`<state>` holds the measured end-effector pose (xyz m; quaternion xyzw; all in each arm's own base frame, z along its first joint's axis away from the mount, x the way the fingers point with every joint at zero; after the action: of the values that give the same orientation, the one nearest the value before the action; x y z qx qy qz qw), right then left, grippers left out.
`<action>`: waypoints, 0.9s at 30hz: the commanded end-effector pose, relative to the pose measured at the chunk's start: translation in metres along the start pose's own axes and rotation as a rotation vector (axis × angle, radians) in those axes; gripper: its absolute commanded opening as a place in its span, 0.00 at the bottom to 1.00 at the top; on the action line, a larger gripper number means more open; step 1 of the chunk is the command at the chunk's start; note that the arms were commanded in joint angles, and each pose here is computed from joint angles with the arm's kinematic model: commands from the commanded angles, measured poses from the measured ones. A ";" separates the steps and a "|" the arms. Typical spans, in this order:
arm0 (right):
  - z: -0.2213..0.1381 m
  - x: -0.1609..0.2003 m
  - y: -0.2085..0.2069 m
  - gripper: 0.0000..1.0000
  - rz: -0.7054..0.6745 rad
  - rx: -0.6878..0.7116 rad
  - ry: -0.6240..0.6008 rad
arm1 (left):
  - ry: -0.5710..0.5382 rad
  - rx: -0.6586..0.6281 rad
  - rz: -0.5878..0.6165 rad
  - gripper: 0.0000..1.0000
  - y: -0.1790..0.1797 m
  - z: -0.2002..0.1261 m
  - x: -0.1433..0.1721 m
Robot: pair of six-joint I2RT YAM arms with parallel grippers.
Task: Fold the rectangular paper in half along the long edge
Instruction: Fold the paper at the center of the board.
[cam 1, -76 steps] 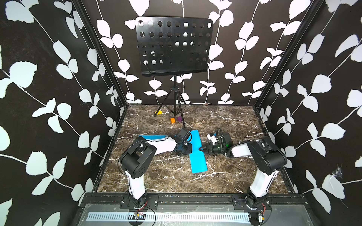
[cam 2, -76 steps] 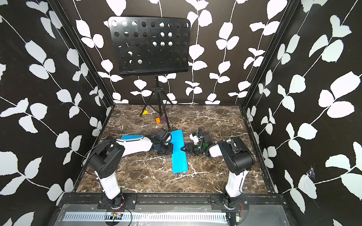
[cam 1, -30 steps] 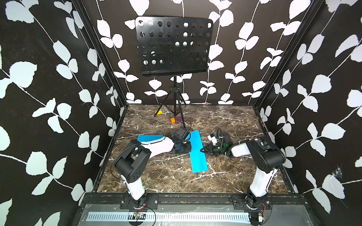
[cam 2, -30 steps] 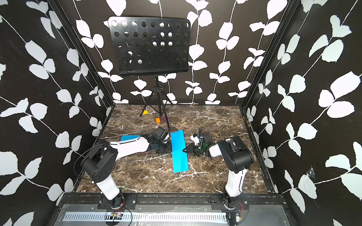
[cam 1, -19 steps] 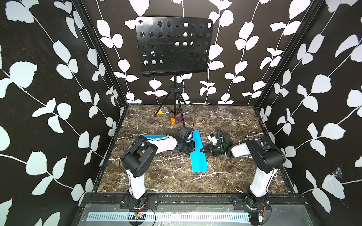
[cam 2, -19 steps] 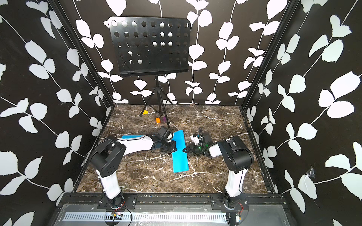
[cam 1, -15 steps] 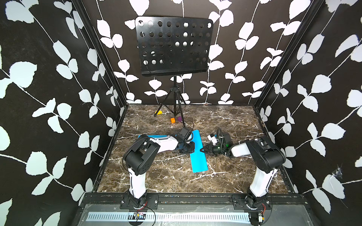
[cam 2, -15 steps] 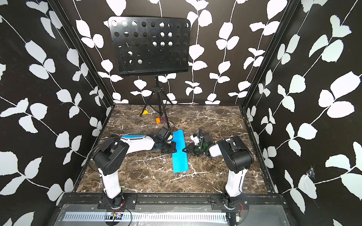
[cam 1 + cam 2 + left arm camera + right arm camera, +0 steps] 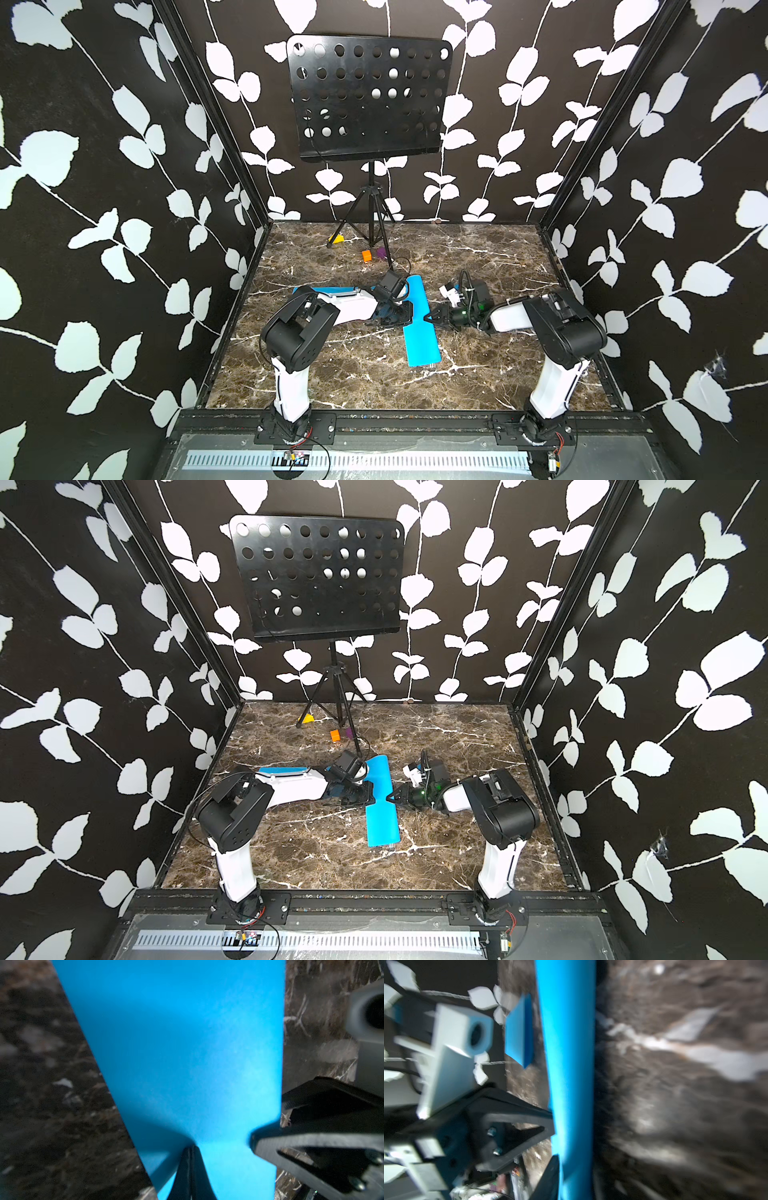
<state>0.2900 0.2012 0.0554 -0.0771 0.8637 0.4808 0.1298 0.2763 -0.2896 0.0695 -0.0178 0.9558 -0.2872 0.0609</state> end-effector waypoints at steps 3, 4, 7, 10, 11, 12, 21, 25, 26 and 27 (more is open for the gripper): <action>-0.003 0.002 -0.008 0.00 0.023 0.058 0.001 | 0.085 -0.150 -0.030 0.00 0.037 0.012 0.024; -0.003 0.002 -0.008 0.00 0.023 0.057 0.002 | 0.087 -0.153 -0.031 0.00 0.038 0.013 0.025; -0.003 0.001 -0.007 0.00 0.021 0.052 0.000 | 0.090 -0.158 -0.031 0.00 0.040 0.015 0.025; -0.002 -0.002 -0.006 0.13 0.018 0.048 -0.001 | 0.097 -0.161 -0.032 0.00 0.042 0.017 0.027; -0.002 -0.004 -0.005 0.25 0.011 0.049 -0.004 | 0.097 -0.159 -0.031 0.00 0.042 0.017 0.027; -0.002 -0.006 -0.005 0.32 0.006 0.052 -0.004 | 0.098 -0.157 -0.032 0.00 0.042 0.017 0.027; 0.001 -0.034 -0.008 0.23 -0.027 0.055 -0.006 | 0.101 -0.164 -0.035 0.00 0.045 0.019 0.029; 0.000 -0.037 -0.007 0.00 -0.032 0.048 -0.007 | 0.102 -0.162 -0.038 0.00 0.046 0.020 0.029; -0.001 -0.038 -0.007 0.00 -0.034 0.047 -0.008 | 0.105 -0.164 -0.038 0.00 0.047 0.020 0.030; -0.001 -0.039 -0.007 0.00 -0.034 0.048 -0.010 | 0.104 -0.165 -0.038 0.00 0.047 0.020 0.030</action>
<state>0.3244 0.1980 0.0608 -0.0795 0.8734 0.4597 0.1394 0.2760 -0.2904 0.0682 -0.0121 0.9534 -0.2945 0.0642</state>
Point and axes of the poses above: each gripper's point midway between its finger pads, its own z axis out along the fingers, its own y axis along the line the jaws close on, x = y × z, the point moved 6 cm from there along -z, back along the fingers, and after that the axes turned 9 degrees about -z, right-handed, at the moved point
